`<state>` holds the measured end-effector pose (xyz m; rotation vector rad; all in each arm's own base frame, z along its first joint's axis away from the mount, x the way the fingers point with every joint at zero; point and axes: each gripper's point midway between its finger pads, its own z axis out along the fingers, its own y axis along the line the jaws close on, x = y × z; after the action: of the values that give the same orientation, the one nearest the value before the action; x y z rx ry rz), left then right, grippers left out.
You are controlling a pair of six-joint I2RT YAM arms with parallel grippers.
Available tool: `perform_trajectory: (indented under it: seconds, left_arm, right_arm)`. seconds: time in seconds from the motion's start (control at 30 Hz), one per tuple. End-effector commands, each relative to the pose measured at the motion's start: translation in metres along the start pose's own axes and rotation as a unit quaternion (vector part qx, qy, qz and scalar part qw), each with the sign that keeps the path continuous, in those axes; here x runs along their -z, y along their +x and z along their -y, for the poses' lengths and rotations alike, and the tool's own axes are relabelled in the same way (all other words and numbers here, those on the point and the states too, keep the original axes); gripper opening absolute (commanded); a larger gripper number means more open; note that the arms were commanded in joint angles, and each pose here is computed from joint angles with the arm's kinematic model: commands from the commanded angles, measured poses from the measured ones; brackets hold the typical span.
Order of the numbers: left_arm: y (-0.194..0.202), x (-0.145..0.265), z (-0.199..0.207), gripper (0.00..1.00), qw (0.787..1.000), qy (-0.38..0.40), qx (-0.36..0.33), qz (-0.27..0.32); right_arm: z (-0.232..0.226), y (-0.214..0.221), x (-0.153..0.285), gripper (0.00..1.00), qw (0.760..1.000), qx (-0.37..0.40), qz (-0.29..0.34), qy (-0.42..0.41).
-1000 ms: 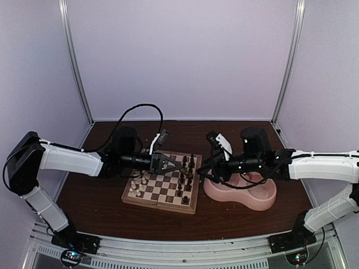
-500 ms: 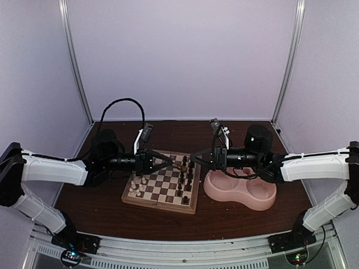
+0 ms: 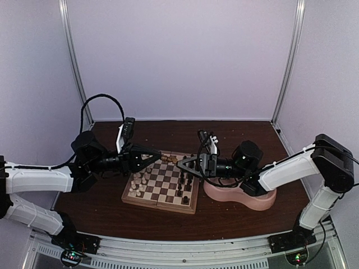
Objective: Set up the chess pieces on the board
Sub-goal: Adjust the chess pile.
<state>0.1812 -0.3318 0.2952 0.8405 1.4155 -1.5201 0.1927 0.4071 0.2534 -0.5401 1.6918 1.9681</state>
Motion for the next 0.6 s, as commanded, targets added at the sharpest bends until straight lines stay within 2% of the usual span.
perform_trajectory:
  seconds: [0.0, 0.17, 0.57]
  left_arm:
    - [-0.01, 0.006, 0.007, 0.0, 0.999, 0.0, -0.028, 0.024]
    - [-0.012, 0.008, 0.009, 0.0, 0.999, 0.0, -0.03, 0.028]
    - [-0.01, 0.008, 0.01, 0.0, 0.999, 0.002, -0.031, 0.025]
  right_arm:
    - [-0.04, -0.012, 0.001, 0.41, 0.995, 0.017, 0.032, -0.088]
    - [-0.047, -0.009, -0.006, 0.4, 0.995, 0.018, 0.026, -0.095]
    - [-0.043, -0.008, -0.019, 0.33, 0.997, 0.029, 0.004, -0.065]
